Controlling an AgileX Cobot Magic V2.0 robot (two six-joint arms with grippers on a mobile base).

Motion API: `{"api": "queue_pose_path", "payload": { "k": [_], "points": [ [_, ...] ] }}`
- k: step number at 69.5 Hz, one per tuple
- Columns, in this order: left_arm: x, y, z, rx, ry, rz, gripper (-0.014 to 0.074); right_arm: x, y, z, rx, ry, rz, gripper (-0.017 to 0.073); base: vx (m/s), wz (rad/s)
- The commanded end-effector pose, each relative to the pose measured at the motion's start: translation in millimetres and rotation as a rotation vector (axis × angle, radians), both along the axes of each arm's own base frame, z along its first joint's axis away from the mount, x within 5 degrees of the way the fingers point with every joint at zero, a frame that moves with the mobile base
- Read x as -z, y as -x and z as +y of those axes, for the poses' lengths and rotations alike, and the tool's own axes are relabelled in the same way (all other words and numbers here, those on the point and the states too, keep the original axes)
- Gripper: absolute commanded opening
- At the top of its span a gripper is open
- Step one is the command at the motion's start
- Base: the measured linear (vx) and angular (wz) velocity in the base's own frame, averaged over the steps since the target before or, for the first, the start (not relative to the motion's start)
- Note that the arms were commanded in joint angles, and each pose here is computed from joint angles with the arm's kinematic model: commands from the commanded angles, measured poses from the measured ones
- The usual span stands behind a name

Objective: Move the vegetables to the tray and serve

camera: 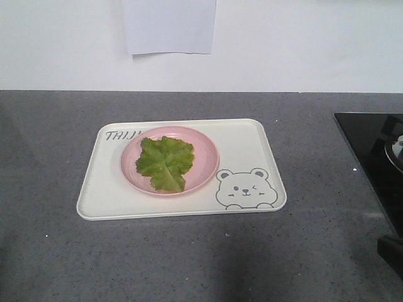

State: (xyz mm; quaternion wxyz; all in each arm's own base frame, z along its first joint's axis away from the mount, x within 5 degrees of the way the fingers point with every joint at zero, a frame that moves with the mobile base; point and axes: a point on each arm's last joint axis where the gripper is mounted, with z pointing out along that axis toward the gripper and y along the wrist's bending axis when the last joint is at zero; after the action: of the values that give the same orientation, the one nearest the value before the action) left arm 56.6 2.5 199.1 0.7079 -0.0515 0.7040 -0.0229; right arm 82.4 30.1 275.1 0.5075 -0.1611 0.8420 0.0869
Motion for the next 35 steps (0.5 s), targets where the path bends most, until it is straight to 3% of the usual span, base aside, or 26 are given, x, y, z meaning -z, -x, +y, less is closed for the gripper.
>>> {"api": "queue_pose_path", "payload": {
  "k": [1,35],
  "points": [
    [-4.7,1.1,-0.4,0.002,-0.004,-0.088,-0.0007,-13.9,-3.4,0.1,0.008,-0.020,-0.082,-0.0005,0.00,0.00],
    [-4.7,1.1,-0.4,0.002,-0.004,-0.088,-0.0007,-13.9,-3.4,0.1,0.008,-0.020,-0.081,-0.0005,0.00,0.00]
  ]
}}
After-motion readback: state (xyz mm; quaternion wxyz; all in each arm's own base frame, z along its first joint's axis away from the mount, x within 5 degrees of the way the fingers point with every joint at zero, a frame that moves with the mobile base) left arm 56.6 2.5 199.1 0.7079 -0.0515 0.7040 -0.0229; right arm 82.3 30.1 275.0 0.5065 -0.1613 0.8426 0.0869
